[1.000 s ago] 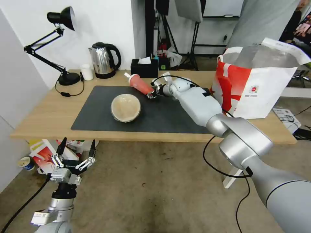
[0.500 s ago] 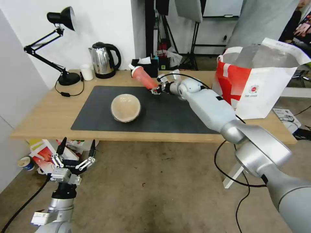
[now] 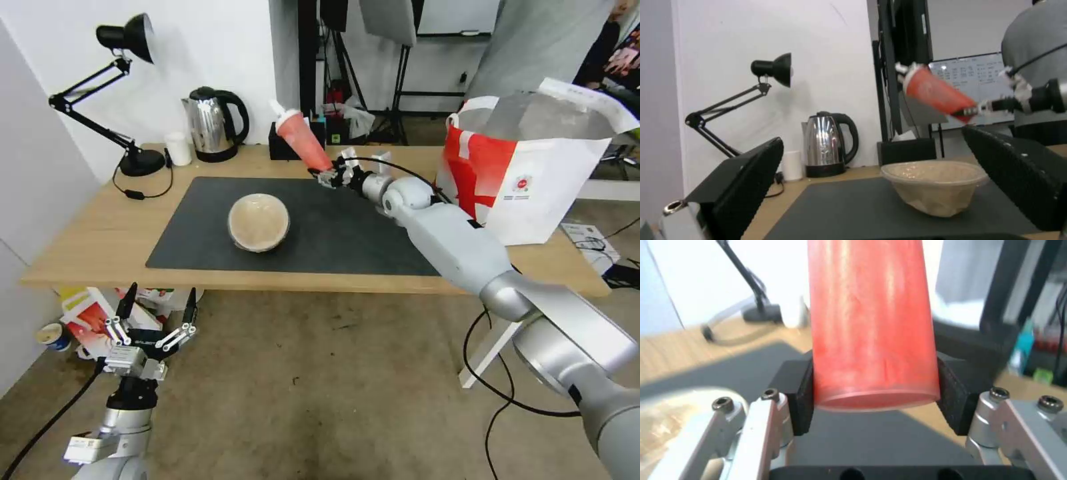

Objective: Pick up the trash from the table and place it into the takeout bag.

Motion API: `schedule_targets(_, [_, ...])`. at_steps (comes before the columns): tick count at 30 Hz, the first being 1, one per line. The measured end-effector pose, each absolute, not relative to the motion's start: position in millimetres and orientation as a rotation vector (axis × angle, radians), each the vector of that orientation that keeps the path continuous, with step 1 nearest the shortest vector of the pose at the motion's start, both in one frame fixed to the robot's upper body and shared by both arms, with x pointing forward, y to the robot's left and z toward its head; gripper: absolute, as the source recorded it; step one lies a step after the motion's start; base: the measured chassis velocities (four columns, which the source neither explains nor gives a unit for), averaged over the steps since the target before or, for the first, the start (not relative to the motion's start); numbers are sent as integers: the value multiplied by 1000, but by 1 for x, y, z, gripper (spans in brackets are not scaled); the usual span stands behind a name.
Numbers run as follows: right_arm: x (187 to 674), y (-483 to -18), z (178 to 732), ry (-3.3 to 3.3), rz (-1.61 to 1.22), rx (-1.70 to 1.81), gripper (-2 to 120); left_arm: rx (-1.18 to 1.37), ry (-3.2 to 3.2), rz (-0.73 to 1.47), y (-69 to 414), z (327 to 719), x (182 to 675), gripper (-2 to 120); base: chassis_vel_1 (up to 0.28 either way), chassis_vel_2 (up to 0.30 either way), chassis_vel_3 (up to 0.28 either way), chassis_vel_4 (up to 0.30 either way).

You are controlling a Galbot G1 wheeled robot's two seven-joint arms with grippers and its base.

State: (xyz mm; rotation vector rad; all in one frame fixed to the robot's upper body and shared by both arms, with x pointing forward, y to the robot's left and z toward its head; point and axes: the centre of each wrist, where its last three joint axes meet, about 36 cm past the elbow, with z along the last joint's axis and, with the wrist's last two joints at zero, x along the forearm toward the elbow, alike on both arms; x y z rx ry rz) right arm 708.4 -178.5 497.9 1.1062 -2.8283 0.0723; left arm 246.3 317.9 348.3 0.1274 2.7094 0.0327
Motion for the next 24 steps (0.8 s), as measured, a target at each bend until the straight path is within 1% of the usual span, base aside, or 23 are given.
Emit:
schedule_targets(4, [694, -176, 504, -2884, 24, 1150, 52, 127, 2709, 33, 318, 348, 246, 100, 0, 0, 0, 0])
schedule_targets(10, [647, -177, 525, -2903, -29, 1260, 52, 127, 2709, 33, 318, 348, 246, 100, 0, 0, 0, 0])
schedule_targets(16, [628, -189, 546, -2957, -79, 1256, 52, 127, 2709, 33, 318, 348, 246, 100, 0, 0, 0, 0])
schedule_targets(24, [606, -212, 546, -2996, -96, 1213, 52, 127, 2709, 33, 318, 348, 246, 100, 0, 0, 0, 0])
